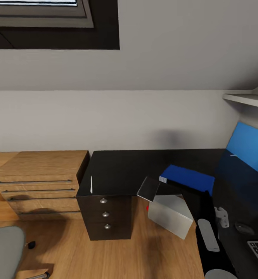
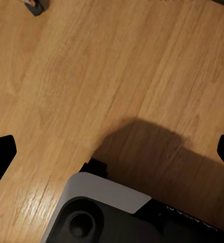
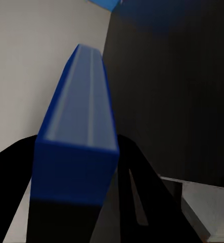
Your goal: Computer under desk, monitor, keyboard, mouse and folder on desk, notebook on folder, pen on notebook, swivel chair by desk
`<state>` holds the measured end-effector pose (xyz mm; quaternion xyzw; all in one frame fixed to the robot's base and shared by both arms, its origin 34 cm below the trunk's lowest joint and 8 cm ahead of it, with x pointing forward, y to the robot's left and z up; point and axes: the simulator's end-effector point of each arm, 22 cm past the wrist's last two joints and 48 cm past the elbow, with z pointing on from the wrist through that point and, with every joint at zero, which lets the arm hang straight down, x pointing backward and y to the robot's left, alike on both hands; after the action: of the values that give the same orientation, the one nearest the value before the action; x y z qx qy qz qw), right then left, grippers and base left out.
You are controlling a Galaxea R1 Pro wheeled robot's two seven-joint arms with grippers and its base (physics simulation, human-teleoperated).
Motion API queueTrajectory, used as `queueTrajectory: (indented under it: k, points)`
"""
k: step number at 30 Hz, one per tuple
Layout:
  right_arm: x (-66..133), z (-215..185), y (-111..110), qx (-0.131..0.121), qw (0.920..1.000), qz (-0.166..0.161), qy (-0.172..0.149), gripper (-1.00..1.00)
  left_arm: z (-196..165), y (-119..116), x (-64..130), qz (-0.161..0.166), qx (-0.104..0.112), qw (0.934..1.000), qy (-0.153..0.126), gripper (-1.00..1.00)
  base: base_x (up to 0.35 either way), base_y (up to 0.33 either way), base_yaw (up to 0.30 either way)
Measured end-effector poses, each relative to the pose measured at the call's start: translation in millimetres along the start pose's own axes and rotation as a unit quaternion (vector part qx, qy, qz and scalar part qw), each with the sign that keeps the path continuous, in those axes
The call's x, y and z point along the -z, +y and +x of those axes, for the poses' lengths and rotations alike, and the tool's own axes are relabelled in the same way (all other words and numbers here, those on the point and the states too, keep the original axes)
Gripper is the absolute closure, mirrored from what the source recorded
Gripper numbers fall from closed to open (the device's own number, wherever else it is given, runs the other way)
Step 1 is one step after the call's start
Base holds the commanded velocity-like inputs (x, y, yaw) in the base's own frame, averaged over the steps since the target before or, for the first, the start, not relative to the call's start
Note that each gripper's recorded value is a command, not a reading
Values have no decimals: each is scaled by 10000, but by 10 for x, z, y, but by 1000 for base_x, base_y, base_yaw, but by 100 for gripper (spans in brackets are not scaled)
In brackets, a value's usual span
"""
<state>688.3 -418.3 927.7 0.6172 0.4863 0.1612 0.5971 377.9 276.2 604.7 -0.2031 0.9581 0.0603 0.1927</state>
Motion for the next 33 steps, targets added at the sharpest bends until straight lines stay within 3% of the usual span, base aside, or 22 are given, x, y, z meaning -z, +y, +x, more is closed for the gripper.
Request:
queueTrajectory:
  k: [3,12,18,21,23,26,33]
  points:
    - [57,-25,10,36,9997,-16,-243,100,13,9,34,-9,-3,10000,17,-100,0,0,0]
    - [118,-53,220,23,9992,-313,-258,100,14,-8,135,10,-4,10000,29,-100,0,0,0]
    - [147,-88,214,9,9993,-226,-286,100,7,1,195,10,-4,10000,30,-100,0,0,0]
    - [159,-122,111,-14,9993,8,-365,100,-3,5,214,10,-1,10000,13,-100,0,0,0]
    - [172,-173,18,-13,9985,185,-514,100,-32,11,214,5,9,10000,-49,-100,0,0,0]
    - [205,-282,-105,-35,9958,424,-812,100,-196,39,216,-11,119,9991,-403,-100,0,0,0]
    - [292,-144,-213,-72,9949,607,-799,100,-385,44,239,-7,265,9962,-828,-100,0,0,0]
